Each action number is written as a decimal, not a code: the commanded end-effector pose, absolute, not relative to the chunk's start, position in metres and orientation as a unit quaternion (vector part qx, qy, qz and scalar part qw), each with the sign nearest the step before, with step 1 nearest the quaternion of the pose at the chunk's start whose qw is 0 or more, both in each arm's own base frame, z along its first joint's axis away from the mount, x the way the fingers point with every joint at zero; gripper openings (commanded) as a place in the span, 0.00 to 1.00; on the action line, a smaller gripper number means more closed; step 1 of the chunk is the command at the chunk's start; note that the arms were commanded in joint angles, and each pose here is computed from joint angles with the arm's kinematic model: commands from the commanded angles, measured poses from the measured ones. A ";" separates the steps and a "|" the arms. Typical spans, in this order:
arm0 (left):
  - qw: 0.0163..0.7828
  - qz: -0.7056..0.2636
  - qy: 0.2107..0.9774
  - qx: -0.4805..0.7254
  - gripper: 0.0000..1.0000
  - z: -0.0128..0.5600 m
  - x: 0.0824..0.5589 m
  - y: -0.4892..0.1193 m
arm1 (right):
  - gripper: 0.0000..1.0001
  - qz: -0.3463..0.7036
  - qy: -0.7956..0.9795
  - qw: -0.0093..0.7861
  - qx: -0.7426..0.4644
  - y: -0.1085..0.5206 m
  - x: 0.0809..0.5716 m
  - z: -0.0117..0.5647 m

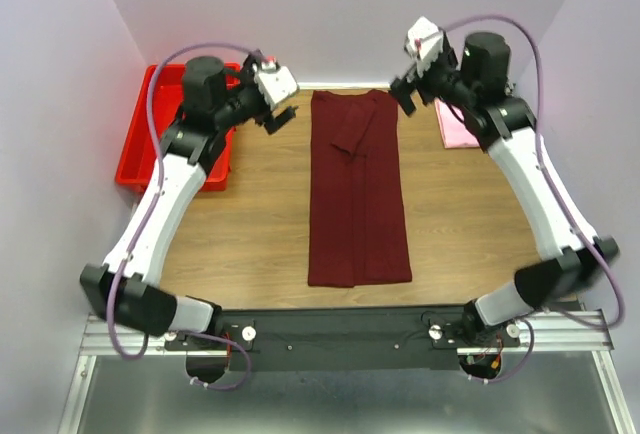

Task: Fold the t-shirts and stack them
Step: Fold the tshirt

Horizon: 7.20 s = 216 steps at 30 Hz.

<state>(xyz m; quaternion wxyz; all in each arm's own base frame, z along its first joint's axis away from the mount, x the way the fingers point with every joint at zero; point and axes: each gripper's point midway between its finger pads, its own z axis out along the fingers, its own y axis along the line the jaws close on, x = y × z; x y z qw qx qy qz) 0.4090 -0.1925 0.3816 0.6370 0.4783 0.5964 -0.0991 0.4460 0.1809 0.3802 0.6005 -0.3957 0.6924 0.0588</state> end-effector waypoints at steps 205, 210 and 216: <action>0.257 -0.215 0.606 0.722 0.00 0.054 0.341 -0.239 | 0.00 0.081 0.757 0.218 -0.611 0.148 0.345 0.043; 0.287 -0.197 0.596 0.724 0.00 0.098 0.361 -0.241 | 0.00 0.061 0.749 0.265 -0.604 0.146 0.369 0.086; 0.288 -0.191 0.596 0.725 0.00 0.109 0.353 -0.238 | 0.00 0.066 0.739 0.270 -0.613 0.146 0.361 0.103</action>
